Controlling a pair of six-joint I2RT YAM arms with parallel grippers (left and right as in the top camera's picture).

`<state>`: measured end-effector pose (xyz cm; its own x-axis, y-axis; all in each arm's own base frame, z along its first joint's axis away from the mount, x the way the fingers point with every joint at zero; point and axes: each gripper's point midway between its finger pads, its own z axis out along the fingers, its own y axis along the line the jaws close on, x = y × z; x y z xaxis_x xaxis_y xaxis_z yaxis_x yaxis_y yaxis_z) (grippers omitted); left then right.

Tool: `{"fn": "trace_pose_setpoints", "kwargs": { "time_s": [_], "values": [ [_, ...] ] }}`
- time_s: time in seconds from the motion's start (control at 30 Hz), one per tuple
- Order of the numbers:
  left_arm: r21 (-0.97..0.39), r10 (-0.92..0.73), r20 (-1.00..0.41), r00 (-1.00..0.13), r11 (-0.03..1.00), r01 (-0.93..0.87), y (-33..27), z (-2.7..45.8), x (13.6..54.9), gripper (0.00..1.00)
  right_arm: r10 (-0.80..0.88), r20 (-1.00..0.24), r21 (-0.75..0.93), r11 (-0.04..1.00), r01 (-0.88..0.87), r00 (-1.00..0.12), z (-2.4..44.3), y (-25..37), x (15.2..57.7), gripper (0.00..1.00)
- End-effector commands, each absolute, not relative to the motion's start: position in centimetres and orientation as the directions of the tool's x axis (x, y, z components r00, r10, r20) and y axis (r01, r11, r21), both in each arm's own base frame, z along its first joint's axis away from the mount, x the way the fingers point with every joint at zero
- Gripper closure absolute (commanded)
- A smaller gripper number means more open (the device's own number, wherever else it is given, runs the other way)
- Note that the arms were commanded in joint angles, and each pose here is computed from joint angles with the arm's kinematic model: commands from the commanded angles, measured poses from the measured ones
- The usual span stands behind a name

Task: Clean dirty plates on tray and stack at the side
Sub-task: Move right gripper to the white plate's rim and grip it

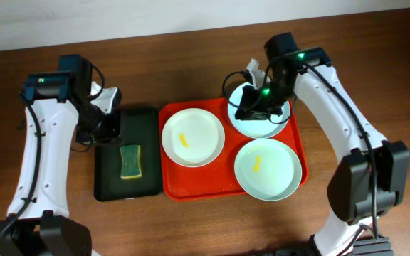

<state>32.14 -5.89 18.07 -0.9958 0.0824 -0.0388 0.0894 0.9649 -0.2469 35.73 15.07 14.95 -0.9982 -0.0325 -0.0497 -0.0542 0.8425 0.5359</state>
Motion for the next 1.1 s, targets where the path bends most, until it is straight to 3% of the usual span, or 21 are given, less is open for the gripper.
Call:
{"fn": "trace_pose_setpoints", "kwargs": {
  "time_s": [0.0,0.03,0.1,0.13,0.3,0.97,1.07],
  "values": [
    [-0.263,0.063,-0.021,-0.998,0.963,0.066,-6.2,16.0,32.1,1.0,-0.079,-0.079,0.364,0.926,-0.103,-0.994,13.5,15.1,35.8,0.77],
    [-0.263,0.059,-0.019,-0.998,0.963,0.062,-6.2,15.2,32.1,1.0,-0.096,-0.09,0.321,0.94,-0.12,-0.991,13.2,15.0,35.8,0.7],
    [-0.263,0.04,-0.005,-0.999,0.964,0.04,-6.2,13.8,32.0,0.91,-0.119,-0.105,0.258,0.956,-0.142,-0.987,12.8,15.4,35.8,0.65],
    [-0.263,0.038,-0.001,-0.999,0.964,0.037,-6.2,12.9,31.9,0.74,-0.13,-0.119,0.23,0.961,-0.155,-0.984,12.5,15.9,35.8,0.62],
    [-0.263,0.038,-0.024,-0.999,0.964,0.042,-6.2,11.8,32.4,0.57,-0.192,-0.207,0.148,0.963,-0.225,-0.959,11.9,17.7,36.8,0.63],
    [-0.263,0.038,-0.053,-0.998,0.963,0.05,-6.3,11.8,33.1,0.53,-0.138,-0.379,0.157,0.965,-0.21,-0.915,3.1,18.5,39.4,0.7],
    [-0.263,0.038,-0.053,-0.998,0.963,0.05,-6.3,11.8,33.1,0.52,-0.139,-0.374,0.156,0.965,-0.209,-0.917,2.3,18.6,39.5,0.76]
  ]
}}
